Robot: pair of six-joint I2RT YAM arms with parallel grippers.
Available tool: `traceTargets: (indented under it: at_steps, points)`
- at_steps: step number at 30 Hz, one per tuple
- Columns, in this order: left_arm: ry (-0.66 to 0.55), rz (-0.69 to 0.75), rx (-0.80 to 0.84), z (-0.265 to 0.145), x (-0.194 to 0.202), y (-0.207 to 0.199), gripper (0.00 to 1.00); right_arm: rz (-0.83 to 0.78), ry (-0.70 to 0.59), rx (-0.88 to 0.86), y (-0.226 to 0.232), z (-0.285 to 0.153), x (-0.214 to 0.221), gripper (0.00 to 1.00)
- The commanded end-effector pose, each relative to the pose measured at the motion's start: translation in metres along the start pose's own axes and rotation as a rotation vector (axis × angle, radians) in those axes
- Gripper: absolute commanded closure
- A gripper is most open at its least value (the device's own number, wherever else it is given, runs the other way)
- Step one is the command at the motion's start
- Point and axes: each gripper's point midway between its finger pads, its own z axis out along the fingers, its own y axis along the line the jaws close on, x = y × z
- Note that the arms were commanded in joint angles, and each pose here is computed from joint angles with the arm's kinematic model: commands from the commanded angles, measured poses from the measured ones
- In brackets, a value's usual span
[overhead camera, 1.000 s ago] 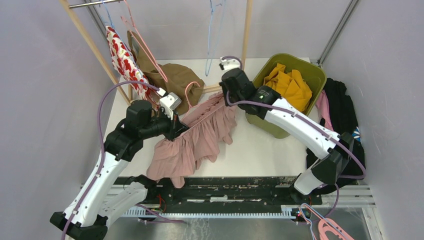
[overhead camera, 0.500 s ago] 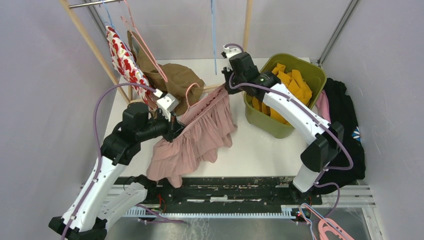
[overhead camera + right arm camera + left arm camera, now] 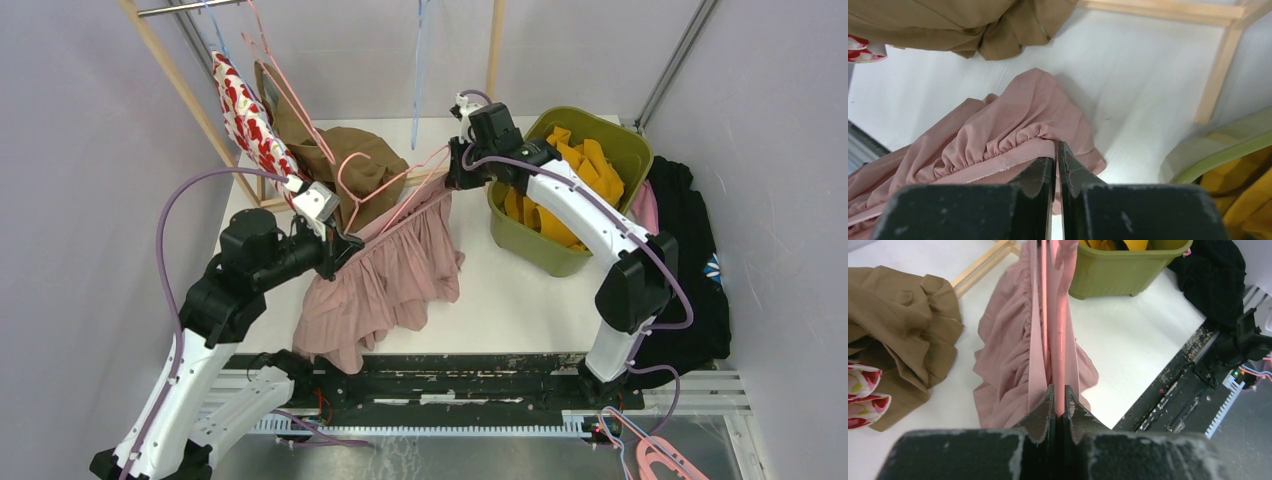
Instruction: Remove the skirt from the hanger
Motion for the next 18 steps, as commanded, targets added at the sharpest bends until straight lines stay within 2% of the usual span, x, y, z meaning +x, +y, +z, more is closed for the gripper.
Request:
traceTargets:
  at_steps: [1, 5, 8, 14, 18]
  points:
    - [-0.271, 0.046, -0.063, -0.018, -0.072, 0.004, 0.97, 0.116, -0.041, 0.139, -0.048, -0.005, 0.003, 0.92]
    - [-0.391, 0.028, -0.085, 0.014, -0.101, 0.019, 0.97, 0.047, 0.005, -0.043, 0.04, -0.022, 0.035, 0.92]
    - [-0.463, 0.019, -0.077, 0.037, -0.122, 0.027, 0.97, 0.037, 0.012, -0.154, 0.09, -0.035, 0.048, 0.92]
    - [-0.599, -0.014, -0.016, 0.071, -0.171, 0.027, 0.97, 0.026, -0.001, -0.254, 0.128, -0.043, 0.054, 0.91]
    - [-0.658, -0.077, 0.033, 0.086, -0.185, 0.021, 0.97, 0.031, -0.019, -0.307, 0.145, -0.042, 0.045, 0.91]
